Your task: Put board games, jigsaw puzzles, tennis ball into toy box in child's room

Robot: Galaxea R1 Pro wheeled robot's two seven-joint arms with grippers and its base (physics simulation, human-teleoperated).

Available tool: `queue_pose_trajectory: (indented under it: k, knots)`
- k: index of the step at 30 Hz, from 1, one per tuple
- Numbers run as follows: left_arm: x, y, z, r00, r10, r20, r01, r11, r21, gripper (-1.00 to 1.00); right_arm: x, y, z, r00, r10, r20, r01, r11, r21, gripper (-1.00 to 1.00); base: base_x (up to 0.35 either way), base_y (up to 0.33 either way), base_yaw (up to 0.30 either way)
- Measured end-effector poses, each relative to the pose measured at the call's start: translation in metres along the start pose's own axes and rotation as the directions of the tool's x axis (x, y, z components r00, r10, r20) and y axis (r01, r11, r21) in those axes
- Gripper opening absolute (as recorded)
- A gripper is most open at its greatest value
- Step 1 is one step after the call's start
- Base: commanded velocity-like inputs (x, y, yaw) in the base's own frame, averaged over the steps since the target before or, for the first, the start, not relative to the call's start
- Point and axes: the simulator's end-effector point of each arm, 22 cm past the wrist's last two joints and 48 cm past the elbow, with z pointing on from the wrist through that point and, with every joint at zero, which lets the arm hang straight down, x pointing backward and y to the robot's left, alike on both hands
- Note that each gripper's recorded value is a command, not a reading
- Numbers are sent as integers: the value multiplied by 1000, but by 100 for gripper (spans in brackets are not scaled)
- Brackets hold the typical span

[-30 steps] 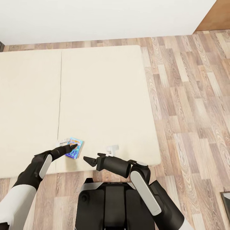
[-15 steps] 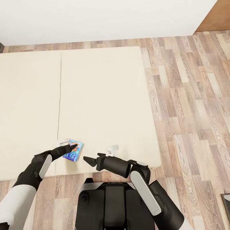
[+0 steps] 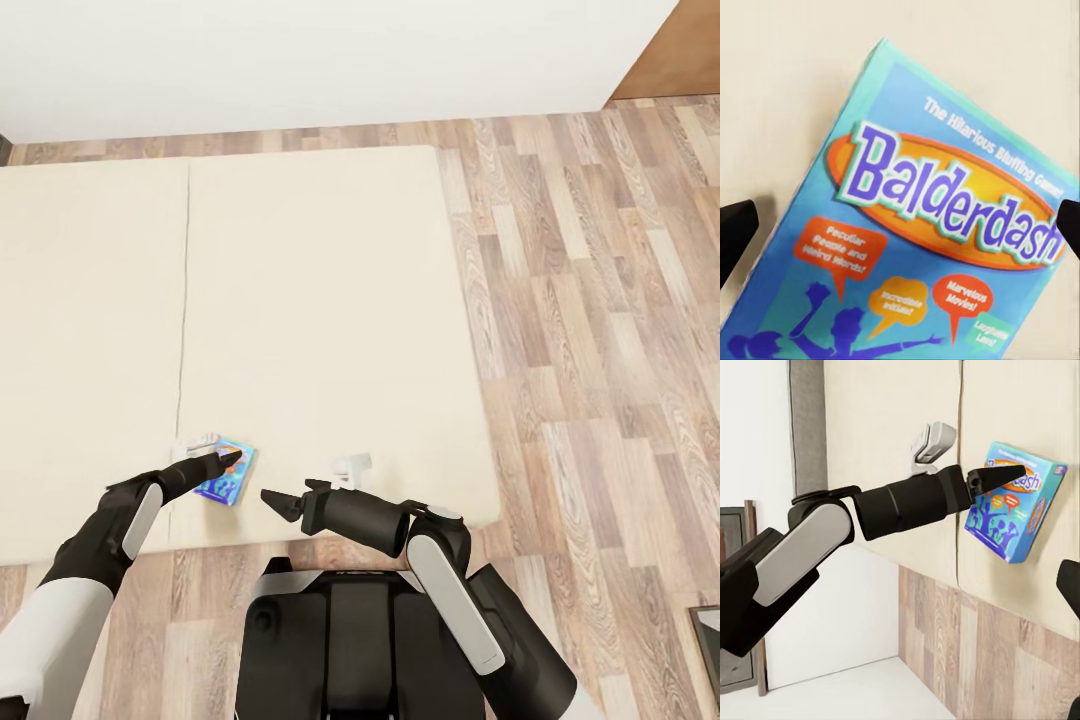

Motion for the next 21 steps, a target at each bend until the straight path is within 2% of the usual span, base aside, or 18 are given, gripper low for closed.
queue_pose_trajectory:
  k: [5,14,21]
  knots:
    - [0,-1,0,1000,-1,0,1,1000,1,100,0,0,0,1000,0,0,0,1000,0,100,0,-157,0]
    - [0,-1,0,1000,0,0,0,1000,2,100,0,0,0,1000,0,0,0,1000,0,100,0,-34,0]
    - [1,-1,0,1000,-1,-1,1,1000,2,100,0,0,0,1000,0,0,0,1000,0,100,0,-137,0]
